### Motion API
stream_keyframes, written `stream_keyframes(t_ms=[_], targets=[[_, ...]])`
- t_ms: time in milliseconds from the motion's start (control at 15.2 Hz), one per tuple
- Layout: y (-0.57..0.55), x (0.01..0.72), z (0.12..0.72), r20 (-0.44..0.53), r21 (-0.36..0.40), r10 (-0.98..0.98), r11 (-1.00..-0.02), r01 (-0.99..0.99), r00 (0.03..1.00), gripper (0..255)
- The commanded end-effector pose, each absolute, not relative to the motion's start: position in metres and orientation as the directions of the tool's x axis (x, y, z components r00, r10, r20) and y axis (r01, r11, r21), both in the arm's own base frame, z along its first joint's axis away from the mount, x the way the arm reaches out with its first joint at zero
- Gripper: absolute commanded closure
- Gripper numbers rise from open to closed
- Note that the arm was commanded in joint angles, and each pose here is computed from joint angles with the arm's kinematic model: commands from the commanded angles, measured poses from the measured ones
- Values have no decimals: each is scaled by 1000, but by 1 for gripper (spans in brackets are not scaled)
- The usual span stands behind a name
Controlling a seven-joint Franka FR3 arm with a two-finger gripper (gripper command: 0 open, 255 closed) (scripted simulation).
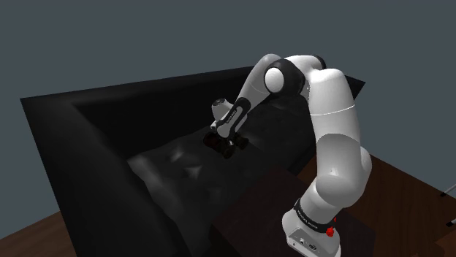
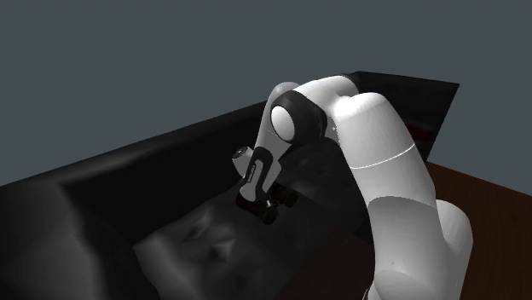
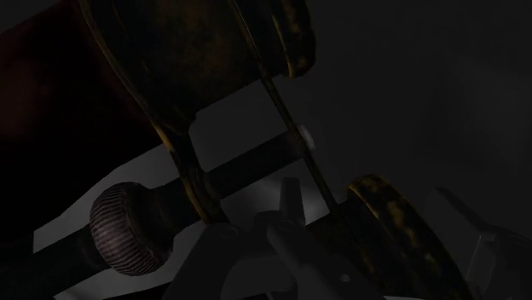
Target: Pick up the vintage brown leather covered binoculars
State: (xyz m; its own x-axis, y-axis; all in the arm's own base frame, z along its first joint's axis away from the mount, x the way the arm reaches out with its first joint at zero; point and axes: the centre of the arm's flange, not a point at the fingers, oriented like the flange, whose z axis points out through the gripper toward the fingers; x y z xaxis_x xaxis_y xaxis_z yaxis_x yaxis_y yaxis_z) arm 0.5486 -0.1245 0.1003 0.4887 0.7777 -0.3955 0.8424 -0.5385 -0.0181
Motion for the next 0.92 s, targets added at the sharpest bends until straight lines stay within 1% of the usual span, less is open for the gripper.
stream_keyframes(t_ms=[0,462,858], targets=[[-125,548,99,-396,-20,777,-539,842,489,255],[-126,548,98,-396,-20,777,-539,842,488,255],[-126,548,130,-396,-20,777,-539,842,488,255]])
